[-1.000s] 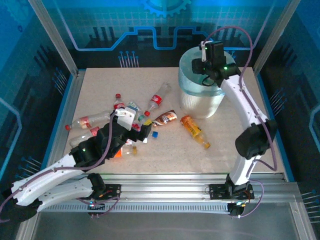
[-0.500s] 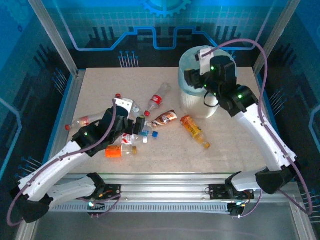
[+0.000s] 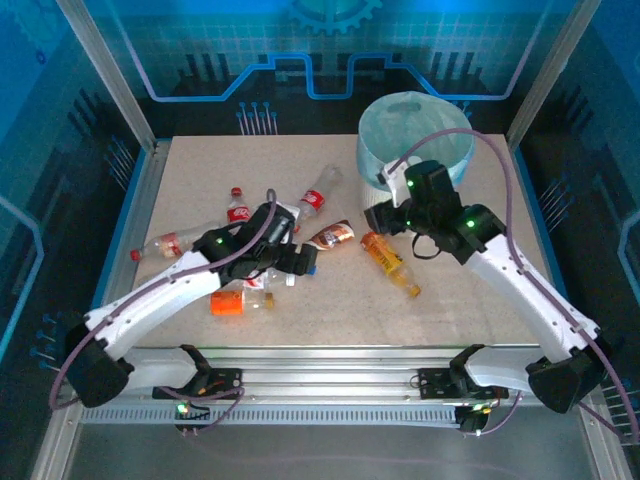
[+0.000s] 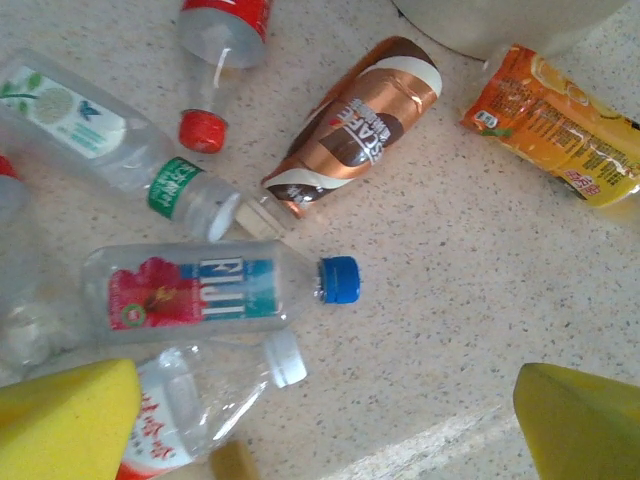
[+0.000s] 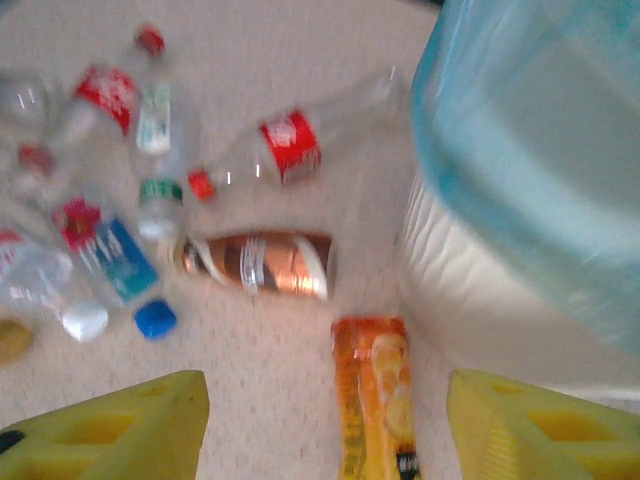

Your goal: Put the plastic bottles in the bin

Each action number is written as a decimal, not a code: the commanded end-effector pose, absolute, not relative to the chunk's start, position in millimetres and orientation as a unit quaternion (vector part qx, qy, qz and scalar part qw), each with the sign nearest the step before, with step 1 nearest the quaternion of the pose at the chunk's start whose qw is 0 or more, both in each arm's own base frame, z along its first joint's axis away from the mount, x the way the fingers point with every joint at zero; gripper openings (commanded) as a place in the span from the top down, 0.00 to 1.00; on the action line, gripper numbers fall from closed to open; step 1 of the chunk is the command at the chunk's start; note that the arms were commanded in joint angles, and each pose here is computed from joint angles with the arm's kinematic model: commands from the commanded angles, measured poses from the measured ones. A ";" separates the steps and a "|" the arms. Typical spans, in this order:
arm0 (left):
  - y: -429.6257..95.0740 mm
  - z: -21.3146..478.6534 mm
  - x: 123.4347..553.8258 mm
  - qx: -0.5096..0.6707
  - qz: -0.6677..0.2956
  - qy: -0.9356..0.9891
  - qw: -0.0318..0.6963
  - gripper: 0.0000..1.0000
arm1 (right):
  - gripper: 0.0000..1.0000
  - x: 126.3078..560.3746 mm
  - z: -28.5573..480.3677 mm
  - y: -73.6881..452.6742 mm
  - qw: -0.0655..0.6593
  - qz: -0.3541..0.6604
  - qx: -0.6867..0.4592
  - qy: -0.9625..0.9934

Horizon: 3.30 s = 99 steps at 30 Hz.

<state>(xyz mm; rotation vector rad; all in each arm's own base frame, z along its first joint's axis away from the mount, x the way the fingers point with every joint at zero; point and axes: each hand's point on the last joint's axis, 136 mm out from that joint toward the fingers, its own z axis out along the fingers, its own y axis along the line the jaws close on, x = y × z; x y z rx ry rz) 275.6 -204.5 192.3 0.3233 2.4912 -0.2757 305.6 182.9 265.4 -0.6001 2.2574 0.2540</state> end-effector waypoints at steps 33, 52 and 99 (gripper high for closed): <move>-191.5 203.3 266.8 0.054 -0.141 0.937 0.316 0.04 | 0.23 350.1 46.7 185.8 0.114 -0.111 -0.313 0.936; -187.4 206.7 267.7 0.057 -0.140 0.935 0.322 0.04 | 0.39 338.7 67.2 191.6 0.119 -0.094 -0.321 0.935; -333.4 450.0 386.7 0.118 -0.374 0.759 0.519 0.03 | 0.44 480.7 468.4 144.6 0.672 0.073 -0.060 0.734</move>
